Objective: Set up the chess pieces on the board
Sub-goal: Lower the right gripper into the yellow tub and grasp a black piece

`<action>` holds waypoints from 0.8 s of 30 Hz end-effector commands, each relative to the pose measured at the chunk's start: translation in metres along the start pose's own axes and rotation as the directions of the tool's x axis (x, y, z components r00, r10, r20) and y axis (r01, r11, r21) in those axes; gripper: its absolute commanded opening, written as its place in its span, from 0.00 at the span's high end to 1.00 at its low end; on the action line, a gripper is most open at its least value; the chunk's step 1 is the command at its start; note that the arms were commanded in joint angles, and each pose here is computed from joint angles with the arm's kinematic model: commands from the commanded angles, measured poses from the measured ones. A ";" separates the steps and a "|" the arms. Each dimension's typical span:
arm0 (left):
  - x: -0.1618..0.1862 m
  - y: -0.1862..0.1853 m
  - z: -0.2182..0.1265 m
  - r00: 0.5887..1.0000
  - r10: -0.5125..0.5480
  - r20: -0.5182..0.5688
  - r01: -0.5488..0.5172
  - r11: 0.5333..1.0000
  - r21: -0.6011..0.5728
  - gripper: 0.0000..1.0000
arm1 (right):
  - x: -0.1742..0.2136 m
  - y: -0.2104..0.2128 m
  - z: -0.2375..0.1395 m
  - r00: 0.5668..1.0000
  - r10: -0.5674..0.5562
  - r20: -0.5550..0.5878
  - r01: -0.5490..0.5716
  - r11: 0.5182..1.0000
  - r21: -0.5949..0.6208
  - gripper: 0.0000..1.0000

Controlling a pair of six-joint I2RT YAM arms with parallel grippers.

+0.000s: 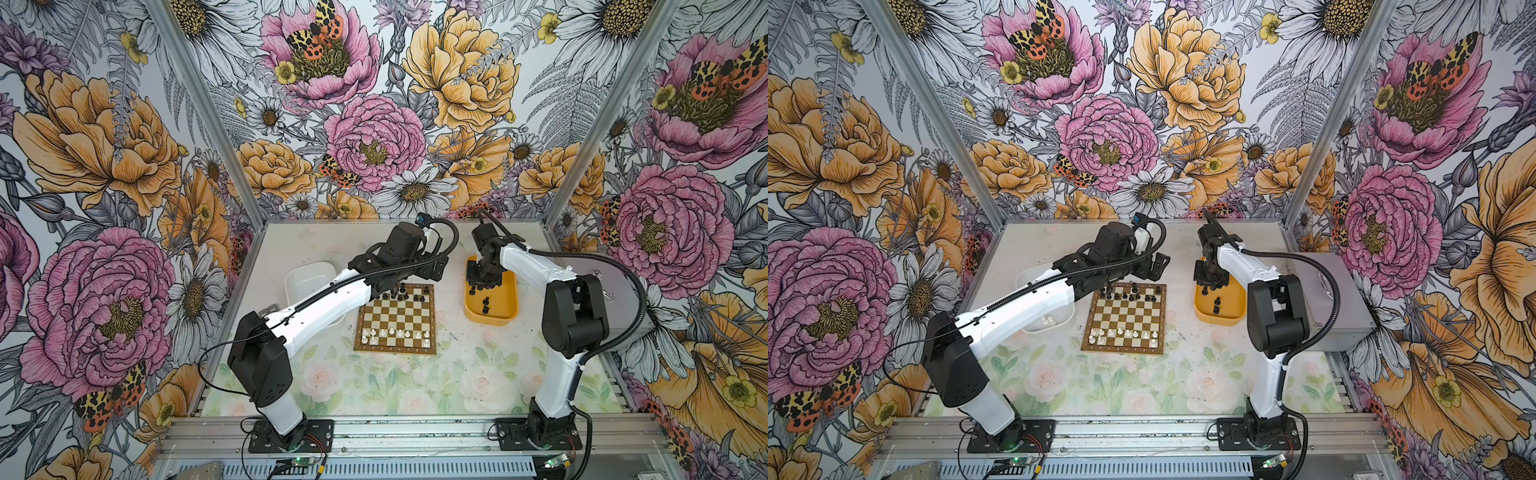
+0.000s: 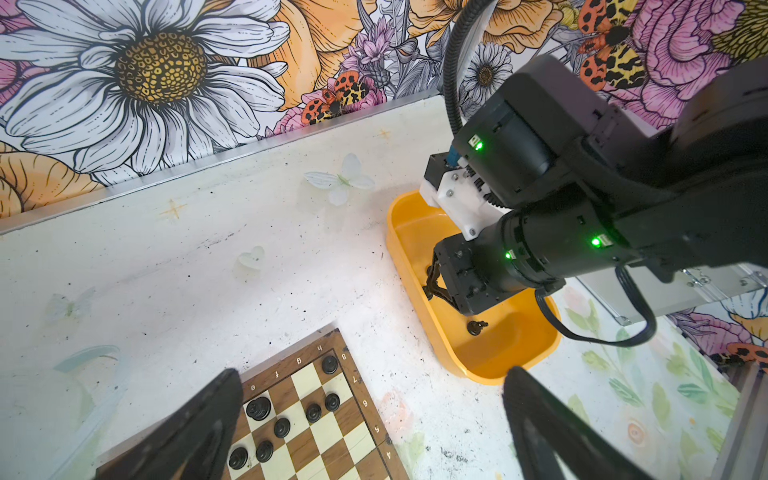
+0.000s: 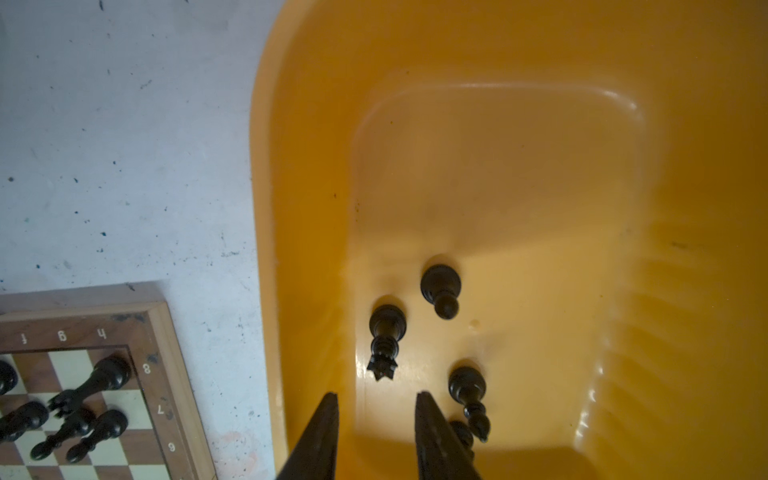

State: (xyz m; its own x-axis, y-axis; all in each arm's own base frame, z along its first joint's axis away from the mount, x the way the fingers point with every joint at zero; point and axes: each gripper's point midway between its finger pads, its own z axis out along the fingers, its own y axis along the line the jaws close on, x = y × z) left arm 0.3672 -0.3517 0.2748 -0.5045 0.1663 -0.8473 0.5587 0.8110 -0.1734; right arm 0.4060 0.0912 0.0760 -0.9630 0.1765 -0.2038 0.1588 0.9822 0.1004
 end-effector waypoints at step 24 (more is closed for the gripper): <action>-0.006 0.005 0.001 1.000 0.003 0.007 -0.003 0.999 -0.039 0.01 | -0.006 -0.004 0.024 1.000 0.008 -0.027 -0.008 1.000 -0.001 0.70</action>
State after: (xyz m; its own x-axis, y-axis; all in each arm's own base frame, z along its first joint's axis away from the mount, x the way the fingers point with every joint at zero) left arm 0.3684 -0.3485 0.2731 -0.5070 0.1694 -0.8451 0.5458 0.8219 -0.1627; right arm 0.4087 0.0883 0.0563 -0.9677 0.1853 -0.1708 0.1712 0.9807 0.0943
